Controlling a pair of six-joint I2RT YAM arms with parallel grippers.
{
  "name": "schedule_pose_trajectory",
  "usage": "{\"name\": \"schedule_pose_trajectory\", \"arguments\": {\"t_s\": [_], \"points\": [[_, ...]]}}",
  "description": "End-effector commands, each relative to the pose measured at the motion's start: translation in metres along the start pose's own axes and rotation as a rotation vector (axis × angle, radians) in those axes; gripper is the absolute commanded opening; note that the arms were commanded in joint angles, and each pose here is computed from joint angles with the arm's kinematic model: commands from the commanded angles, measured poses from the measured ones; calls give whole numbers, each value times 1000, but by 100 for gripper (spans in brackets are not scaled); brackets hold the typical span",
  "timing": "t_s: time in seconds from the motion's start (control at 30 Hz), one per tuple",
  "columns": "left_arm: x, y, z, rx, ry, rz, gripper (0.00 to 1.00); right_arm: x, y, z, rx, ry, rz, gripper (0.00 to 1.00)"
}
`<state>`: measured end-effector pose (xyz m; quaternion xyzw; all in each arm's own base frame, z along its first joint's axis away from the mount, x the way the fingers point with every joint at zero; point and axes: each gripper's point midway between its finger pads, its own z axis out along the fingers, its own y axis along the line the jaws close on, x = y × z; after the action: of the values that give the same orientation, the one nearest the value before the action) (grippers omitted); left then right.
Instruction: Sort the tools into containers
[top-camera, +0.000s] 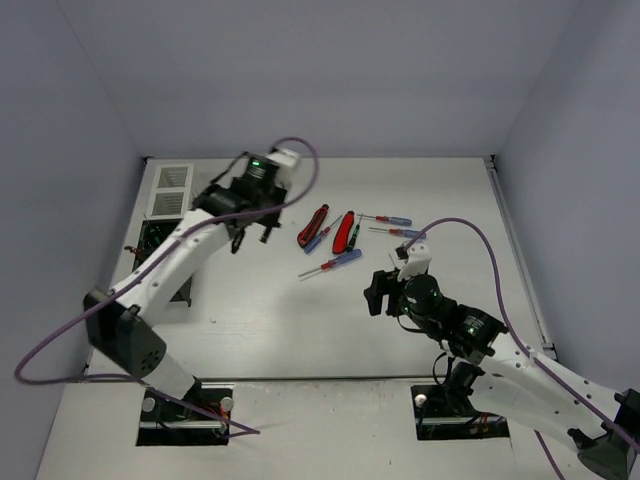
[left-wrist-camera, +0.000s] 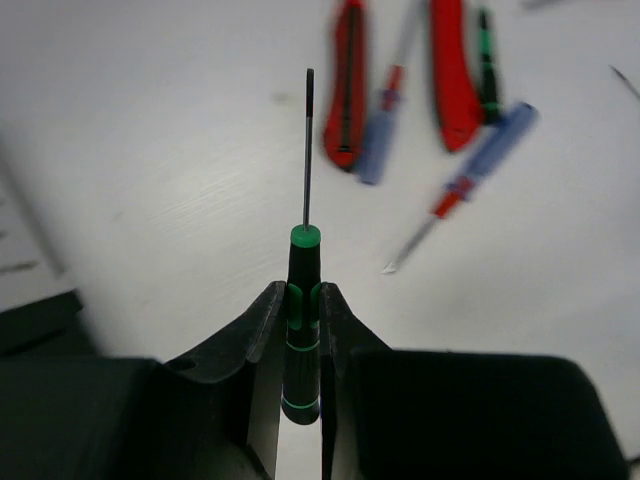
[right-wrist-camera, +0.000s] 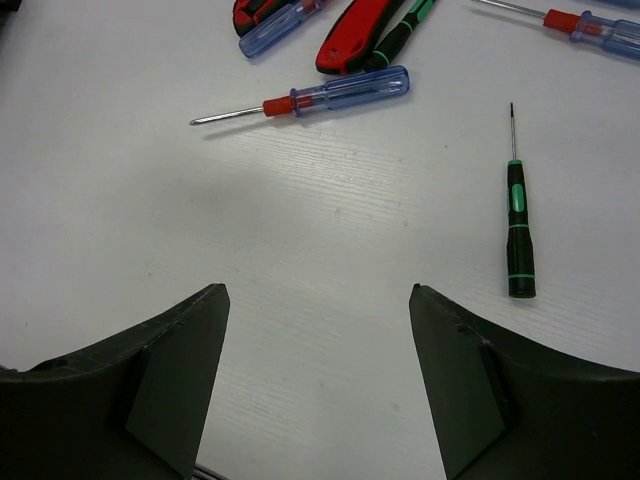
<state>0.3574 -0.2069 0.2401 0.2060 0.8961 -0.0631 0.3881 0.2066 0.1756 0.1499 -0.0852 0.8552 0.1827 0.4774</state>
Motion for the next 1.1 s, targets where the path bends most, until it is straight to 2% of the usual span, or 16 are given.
{"name": "schedule_pose_trajectory", "arguments": {"t_s": [0.0,0.13,0.37,0.47,0.6,0.9,1.07], "points": [[-19,135,-48,-351,-247,-307,0,-30,8,-2,-5,-79,15,70],[-8,205,-76,-502,-414,-460,0,-29,8,-4,-11,-84,15,70],[13,288,-86,-687,-532,-608,0,-29,7,-8,-25,-95,14,70],[17,303,-75,-690,-572,-650,0,-28,8,-8,-28,-91,12,70],[30,315,-58,-697,-562,-696,0,-27,8,-8,-30,-88,9,70],[53,313,-34,-687,-528,-736,0,-29,7,-7,-19,-89,11,70],[70,310,-38,-724,-510,-746,8,-32,2,-6,14,-98,8,70]]}}
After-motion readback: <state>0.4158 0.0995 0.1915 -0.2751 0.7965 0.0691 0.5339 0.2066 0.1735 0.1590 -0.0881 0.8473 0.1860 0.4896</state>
